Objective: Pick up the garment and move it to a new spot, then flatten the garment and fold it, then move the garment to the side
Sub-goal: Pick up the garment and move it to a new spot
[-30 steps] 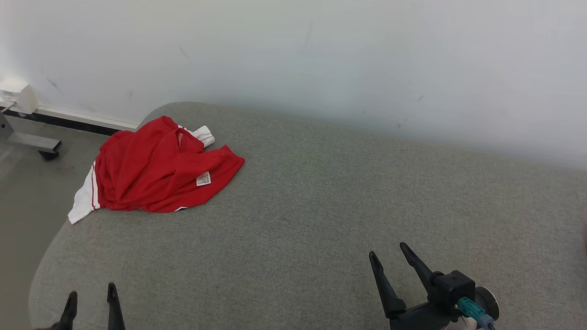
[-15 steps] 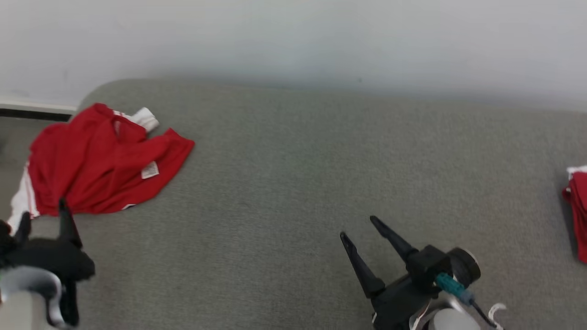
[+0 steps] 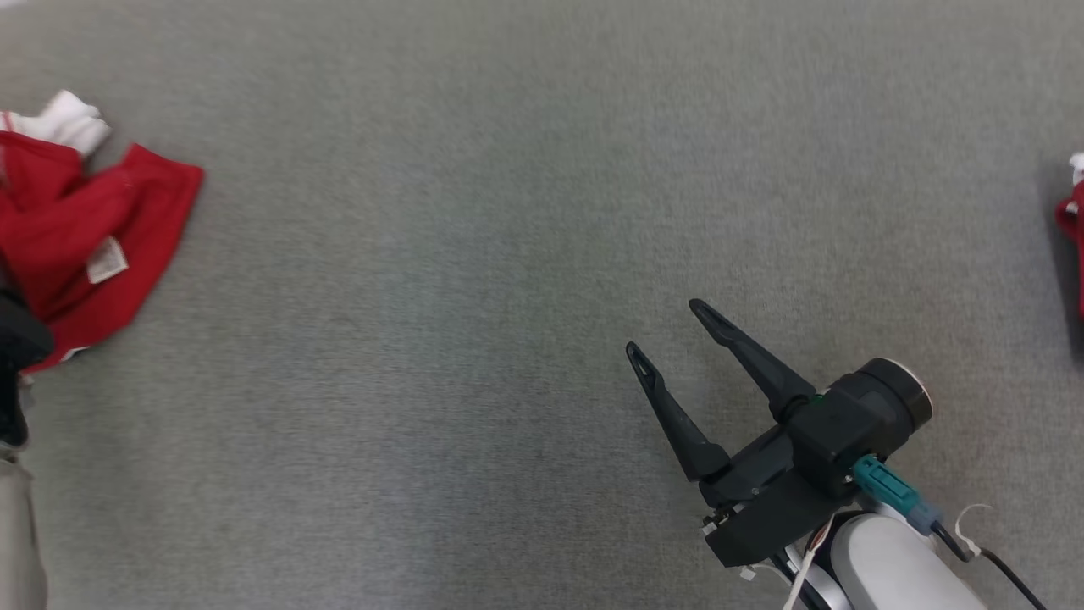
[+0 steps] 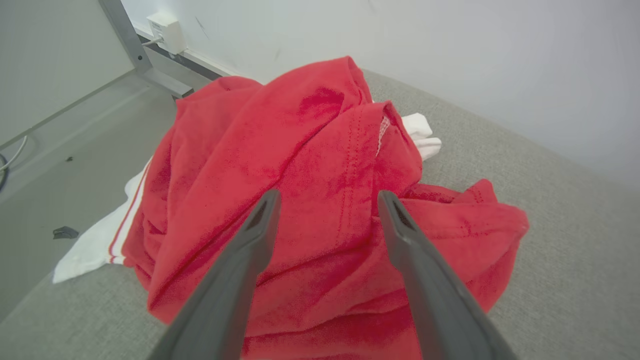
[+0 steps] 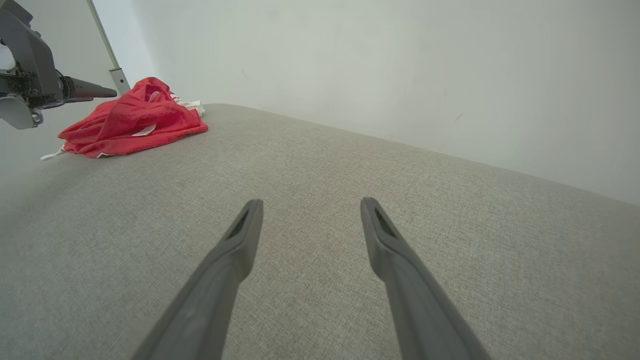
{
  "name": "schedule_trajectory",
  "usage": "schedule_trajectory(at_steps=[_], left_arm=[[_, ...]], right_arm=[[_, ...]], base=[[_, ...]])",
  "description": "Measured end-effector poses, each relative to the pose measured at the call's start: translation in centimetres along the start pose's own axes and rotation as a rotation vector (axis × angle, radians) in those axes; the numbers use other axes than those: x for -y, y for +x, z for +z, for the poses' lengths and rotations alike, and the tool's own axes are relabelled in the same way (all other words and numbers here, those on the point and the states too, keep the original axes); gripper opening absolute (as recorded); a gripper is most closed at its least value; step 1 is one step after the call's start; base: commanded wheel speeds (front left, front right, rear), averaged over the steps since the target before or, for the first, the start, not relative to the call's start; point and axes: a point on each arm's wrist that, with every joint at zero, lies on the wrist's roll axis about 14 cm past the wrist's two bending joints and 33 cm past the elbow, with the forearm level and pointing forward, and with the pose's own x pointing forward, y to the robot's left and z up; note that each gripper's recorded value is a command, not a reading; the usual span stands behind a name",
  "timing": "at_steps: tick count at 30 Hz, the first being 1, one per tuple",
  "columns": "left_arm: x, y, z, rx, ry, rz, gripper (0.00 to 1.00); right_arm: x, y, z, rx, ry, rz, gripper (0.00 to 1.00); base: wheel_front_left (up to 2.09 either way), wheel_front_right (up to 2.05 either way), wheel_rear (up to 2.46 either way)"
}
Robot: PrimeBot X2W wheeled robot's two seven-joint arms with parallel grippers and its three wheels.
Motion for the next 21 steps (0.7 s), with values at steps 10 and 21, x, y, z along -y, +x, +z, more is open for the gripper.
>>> schedule_trajectory(at_steps=[10,21], left_arm=[[1.8,4.1,-7.9,-0.260,-0.009,0.024,0.00],[2.7,3.8,-6.3,-0.241,0.111,-0.060,0.00]], right_arm=[[2.6,-1.6,-3.7,-0.095,0.046,-0.082,1.00],[1.8,-2.0,-2.3,-0.058,0.057,-0.082,1.00]], base=[[0.00,0.00,0.00],[0.00,0.00,0.00]])
